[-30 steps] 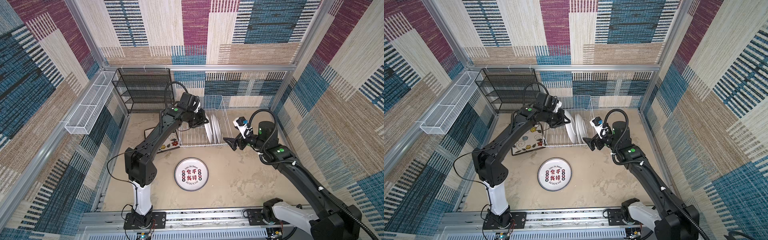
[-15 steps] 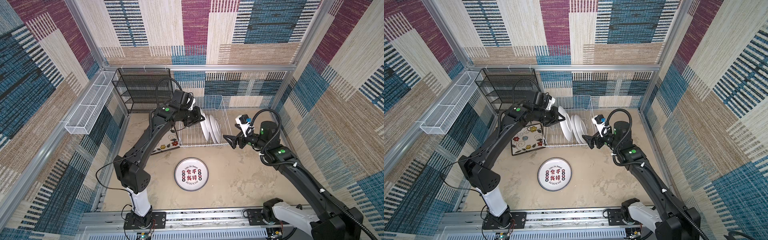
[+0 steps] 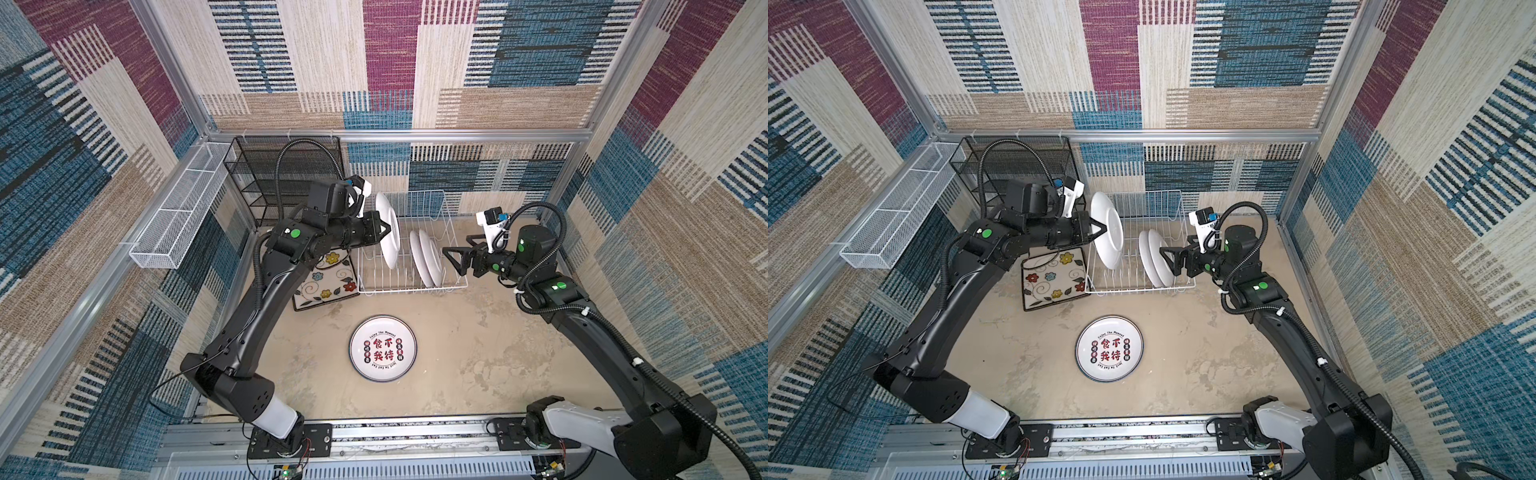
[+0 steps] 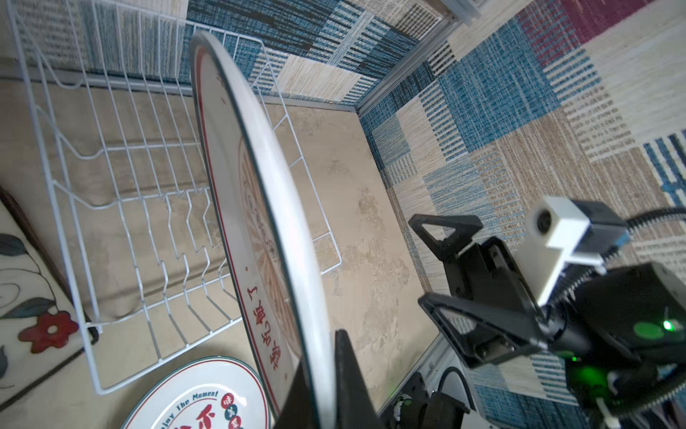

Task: Unload the plates from the dish rack
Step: Pick up a plate from the dish rack.

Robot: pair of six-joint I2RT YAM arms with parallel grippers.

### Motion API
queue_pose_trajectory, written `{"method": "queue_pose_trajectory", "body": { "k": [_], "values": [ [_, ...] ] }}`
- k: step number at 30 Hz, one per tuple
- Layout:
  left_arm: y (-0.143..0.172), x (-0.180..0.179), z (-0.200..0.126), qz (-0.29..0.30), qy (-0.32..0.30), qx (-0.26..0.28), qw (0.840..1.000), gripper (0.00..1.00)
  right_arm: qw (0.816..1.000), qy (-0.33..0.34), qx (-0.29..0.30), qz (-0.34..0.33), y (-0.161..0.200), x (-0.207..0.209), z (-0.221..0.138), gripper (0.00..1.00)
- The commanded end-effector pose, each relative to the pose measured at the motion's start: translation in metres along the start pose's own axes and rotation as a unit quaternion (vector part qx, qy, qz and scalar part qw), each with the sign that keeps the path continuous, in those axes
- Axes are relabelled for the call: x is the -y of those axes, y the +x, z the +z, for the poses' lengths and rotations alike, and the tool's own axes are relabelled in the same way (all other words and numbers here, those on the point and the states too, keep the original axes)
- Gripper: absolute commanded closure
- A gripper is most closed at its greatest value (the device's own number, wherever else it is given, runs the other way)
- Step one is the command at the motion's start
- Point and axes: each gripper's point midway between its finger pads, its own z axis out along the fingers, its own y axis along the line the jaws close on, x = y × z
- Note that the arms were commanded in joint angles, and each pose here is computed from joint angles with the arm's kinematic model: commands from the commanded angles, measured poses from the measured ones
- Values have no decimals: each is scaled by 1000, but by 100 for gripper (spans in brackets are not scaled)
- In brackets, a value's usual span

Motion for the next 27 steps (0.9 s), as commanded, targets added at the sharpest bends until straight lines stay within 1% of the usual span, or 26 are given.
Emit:
{"method": "queue_pose_trajectory", "body": {
  "k": [1, 4, 7, 9, 11, 14, 18, 21, 23, 24, 25, 26, 27],
  "values": [
    [-13, 10, -18, 150, 4, 46, 988, 100, 998, -4, -9, 68, -7, -1, 6, 0],
    [-5, 3, -29, 220, -20, 52, 974, 100, 995, -18, -14, 98, -17, -5, 11, 0],
    [4, -3, -35, 274, -36, 51, 960, 100, 991, -35, -19, 129, -26, -11, 17, 0],
    [12, -3, -39, 320, -41, 56, 945, 100, 988, -45, -19, 148, -33, -14, 20, 0],
    [19, -5, -41, 370, -55, 64, 925, 100, 984, -57, -19, 169, -39, -17, 22, 0],
    [30, -8, -43, 450, -79, 74, 886, 100, 979, -76, -26, 186, -46, -23, 28, 1],
    [46, -12, -36, 536, -115, 71, 833, 100, 972, -100, -40, 211, -48, -29, 33, 4],
    [54, -19, -25, 594, -159, 56, 786, 100, 967, -104, -54, 226, -45, -30, 37, 6],
    [60, -24, -16, 636, -189, 49, 747, 100, 965, -105, -64, 233, -40, -29, 40, 8],
    [62, -25, -11, 651, -202, 47, 730, 100, 964, -106, -68, 236, -38, -30, 41, 8],
    [64, -26, -6, 670, -215, 47, 709, 100, 963, -105, -73, 238, -36, -30, 43, 9],
    [66, -27, -2, 685, -226, 48, 691, 100, 961, -105, -78, 242, -34, -31, 45, 10],
    [67, -27, 1, 696, -233, 50, 678, 100, 960, -104, -82, 245, -31, -30, 46, 11]
  ]
}}
